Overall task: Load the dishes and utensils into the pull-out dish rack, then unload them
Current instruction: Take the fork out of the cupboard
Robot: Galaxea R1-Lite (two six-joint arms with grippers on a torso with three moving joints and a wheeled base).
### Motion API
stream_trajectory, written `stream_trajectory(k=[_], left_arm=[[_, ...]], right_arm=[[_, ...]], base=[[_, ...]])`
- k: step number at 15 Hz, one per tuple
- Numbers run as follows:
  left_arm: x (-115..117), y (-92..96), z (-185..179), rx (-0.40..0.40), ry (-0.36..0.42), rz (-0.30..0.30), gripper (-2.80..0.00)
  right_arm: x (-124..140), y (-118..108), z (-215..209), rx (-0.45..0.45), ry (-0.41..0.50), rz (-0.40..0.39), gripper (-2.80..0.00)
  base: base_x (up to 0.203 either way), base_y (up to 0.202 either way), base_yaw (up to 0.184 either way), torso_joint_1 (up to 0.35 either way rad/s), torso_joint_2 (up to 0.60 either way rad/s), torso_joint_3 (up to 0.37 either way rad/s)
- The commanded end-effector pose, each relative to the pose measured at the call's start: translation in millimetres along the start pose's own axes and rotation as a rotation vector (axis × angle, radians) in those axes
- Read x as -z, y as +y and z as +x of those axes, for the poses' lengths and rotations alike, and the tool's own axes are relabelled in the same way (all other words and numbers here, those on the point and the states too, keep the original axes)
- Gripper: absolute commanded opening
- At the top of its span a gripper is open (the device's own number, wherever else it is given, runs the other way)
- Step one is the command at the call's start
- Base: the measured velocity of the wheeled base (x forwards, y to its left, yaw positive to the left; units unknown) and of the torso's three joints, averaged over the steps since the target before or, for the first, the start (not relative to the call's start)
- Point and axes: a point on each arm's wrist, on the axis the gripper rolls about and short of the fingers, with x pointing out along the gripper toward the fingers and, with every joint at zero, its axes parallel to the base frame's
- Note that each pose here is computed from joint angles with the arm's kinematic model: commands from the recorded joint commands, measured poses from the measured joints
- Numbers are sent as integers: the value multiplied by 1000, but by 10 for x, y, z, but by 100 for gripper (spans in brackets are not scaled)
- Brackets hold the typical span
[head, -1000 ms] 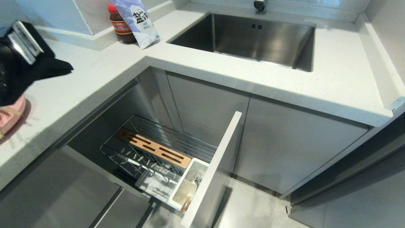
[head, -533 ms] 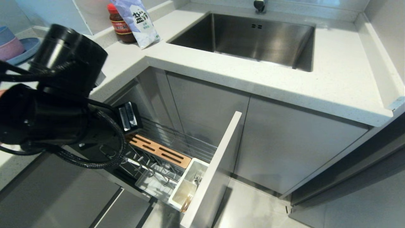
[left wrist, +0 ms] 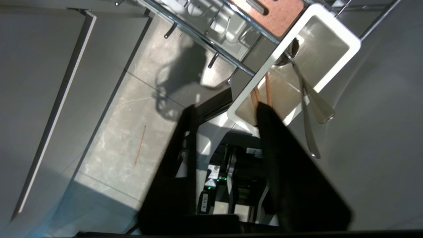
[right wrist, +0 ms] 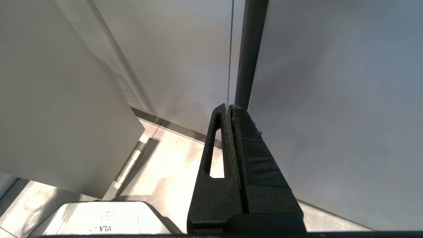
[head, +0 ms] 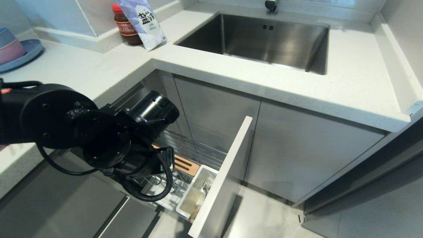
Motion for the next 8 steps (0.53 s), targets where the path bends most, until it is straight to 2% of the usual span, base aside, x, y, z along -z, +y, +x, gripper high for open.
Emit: stream_trajectory(k=[1,3,6,8], left_arm=[[63,-92,148,-29,41,31,0],[85,-128,204,0,87,38,0],[111,-165,211,132,205,37,0],[135,-207,276,159,255,43,0]], right_arm=[[4,0,-1,0,-1,0,-280],[4,0,-1,-1,-1,0,-280],[4,0,-1,0,-1,0,-280],[4,0,-1,-1,-1,0,-280]], base=[[0,0,0,0,0,0],[0,0,0,0,0,0],[0,0,0,0,0,0],[0,0,0,0,0,0]])
